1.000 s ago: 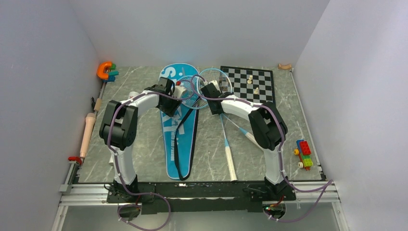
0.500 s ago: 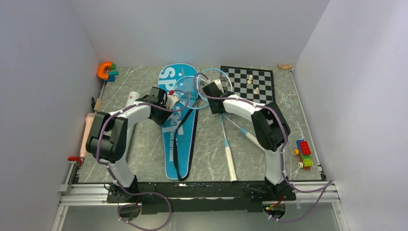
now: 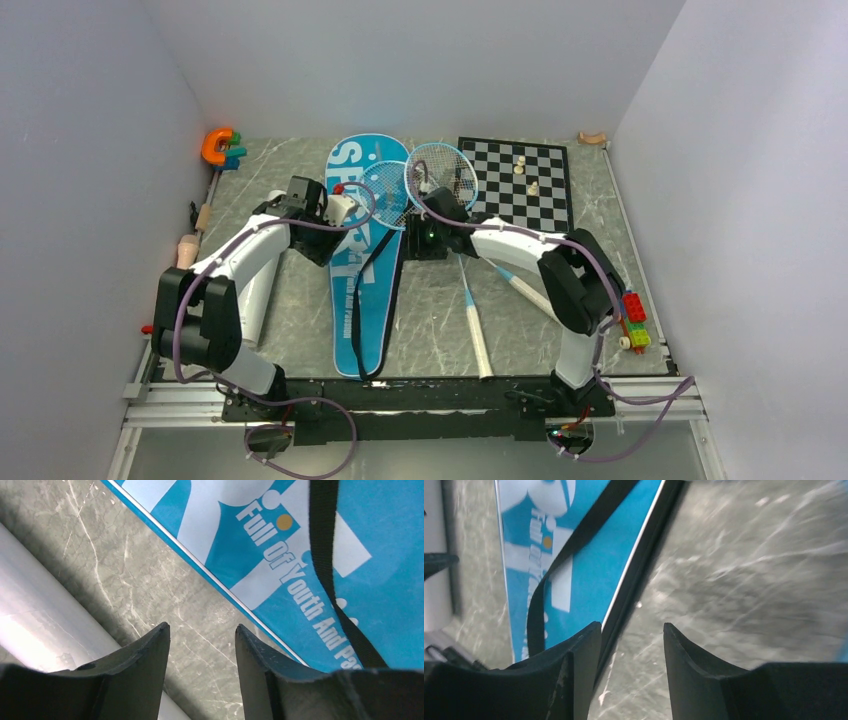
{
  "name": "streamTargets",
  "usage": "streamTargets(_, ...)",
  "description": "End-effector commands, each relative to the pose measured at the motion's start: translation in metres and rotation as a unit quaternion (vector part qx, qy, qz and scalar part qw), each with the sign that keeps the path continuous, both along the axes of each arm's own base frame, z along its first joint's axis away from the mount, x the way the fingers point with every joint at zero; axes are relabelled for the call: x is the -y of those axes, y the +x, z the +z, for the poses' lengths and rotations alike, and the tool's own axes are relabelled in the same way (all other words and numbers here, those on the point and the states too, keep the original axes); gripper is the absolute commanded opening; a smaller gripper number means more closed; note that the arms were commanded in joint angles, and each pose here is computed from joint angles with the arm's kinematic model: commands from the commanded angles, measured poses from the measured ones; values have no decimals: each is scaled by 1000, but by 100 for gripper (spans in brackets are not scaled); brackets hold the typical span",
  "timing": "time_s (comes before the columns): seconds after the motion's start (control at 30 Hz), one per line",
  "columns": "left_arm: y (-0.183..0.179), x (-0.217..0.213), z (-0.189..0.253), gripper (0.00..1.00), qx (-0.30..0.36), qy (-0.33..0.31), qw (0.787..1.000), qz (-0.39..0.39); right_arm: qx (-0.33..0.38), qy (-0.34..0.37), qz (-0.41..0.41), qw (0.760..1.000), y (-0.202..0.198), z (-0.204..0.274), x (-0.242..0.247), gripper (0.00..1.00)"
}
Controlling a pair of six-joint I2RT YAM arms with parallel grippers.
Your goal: Pack up the badminton gear
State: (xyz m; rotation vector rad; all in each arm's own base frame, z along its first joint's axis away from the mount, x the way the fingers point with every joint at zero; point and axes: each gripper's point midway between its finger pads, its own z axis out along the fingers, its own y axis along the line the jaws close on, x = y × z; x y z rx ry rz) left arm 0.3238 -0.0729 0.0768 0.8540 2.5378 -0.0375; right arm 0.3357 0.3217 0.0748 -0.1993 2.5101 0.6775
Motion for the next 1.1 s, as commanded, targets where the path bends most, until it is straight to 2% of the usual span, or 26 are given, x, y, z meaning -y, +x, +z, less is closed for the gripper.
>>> streamTargets(0.0,-7,9,10,55,0,-27,1000,-12,-65,119,32,990,-21,-1,-40,51)
streamTargets(0.33,-2,2,-13,56,-13,3,1000,-24,-107,171,31,979,-22,-17,-59,44)
streamTargets(0.6,8,-11,-41,55,-31,54,998,-27,-129,188,28,973,-25,-28,-62,41)
streamTargets(1.07,-6,13,-62,52,-59,51,993,-85,-144,265,37,953,-16,-12,-83,36)
